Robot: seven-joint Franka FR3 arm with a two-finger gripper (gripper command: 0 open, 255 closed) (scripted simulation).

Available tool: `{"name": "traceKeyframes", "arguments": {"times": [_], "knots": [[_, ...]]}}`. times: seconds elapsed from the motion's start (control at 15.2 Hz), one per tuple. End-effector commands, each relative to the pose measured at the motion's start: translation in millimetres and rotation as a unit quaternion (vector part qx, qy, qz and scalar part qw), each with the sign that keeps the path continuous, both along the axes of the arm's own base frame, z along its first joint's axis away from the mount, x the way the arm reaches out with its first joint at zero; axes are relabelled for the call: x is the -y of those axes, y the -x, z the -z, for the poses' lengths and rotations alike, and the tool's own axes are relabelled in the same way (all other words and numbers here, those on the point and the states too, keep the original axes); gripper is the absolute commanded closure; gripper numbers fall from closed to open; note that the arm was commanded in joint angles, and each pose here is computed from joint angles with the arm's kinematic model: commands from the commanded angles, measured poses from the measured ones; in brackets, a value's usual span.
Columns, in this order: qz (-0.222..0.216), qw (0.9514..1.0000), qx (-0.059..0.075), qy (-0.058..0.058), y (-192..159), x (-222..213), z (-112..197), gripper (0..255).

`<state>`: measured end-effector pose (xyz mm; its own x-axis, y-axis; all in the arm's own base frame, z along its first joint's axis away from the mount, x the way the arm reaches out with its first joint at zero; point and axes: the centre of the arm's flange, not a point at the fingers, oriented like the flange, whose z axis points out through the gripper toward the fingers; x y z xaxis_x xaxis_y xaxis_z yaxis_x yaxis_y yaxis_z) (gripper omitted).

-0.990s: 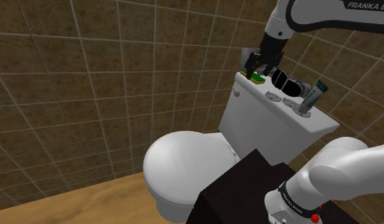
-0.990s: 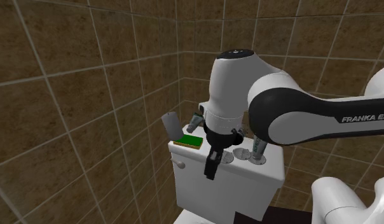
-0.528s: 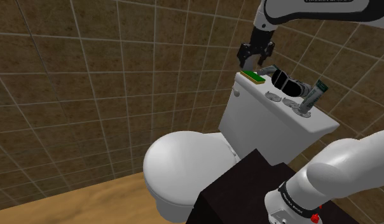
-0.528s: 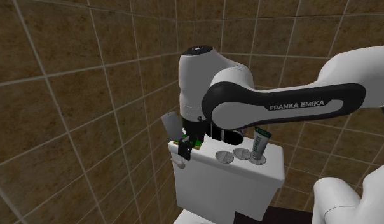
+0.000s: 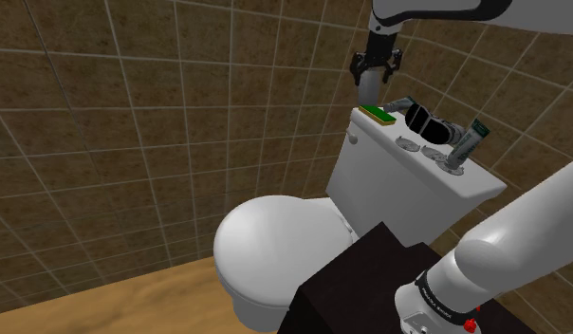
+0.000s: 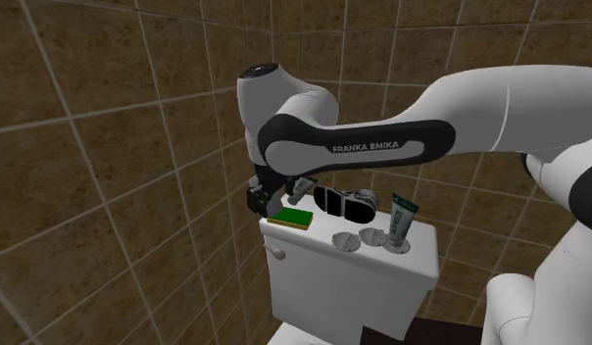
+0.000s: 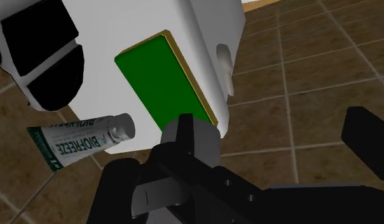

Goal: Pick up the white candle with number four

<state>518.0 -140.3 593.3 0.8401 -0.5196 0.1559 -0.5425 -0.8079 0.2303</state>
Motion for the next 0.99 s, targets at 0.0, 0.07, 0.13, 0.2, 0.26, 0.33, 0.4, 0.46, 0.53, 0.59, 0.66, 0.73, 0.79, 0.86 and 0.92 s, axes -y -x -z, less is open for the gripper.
{"name": "traceKeyframes", "arguments": {"times": [0.0, 0.07, 0.13, 0.2, 0.26, 0.33, 0.4, 0.46, 0.53, 0.59, 0.66, 0.73, 0.79, 0.86, 0.92], "knots": [[0.024, 0.9997, 0.001, 0.011, -19, 17, -4, 0], [0.035, 0.9993, 0.001, 0.015, -27, 26, -6, 0], [0.047, 0.9987, 0.002, 0.02, -35, 35, -8, 0], [0.058, 0.998, 0.002, 0.025, -43, 45, -10, 0], [0.07, 0.9971, 0.003, 0.03, -50, 55, -12, 0], [0.081, 0.9961, 0.003, 0.035, -58, 65, -15, 0], [0.093, 0.9949, 0.003, 0.04, -65, 75, -17, 0], [0.104, 0.9935, 0.004, 0.045, -72, 85, -20, 0], [0.115, 0.992, 0.004, 0.05, -78, 95, -23, 0], [0.127, 0.9904, 0.005, 0.055, -85, 106, -25, 0], [0.13, 0.99, 0.005, 0.056, -86, 108, -26, 0], [0.13, 0.99, 0.005, 0.056, -86, 108, -21, 0], [0.13, 0.99, 0.005, 0.056, -86, 108, -15, 0], [0.13, 0.99, 0.005, 0.056, -86, 108, -10, 0], [0.13, 0.99, 0.005, 0.056, -86, 108, -5, 0]]}}
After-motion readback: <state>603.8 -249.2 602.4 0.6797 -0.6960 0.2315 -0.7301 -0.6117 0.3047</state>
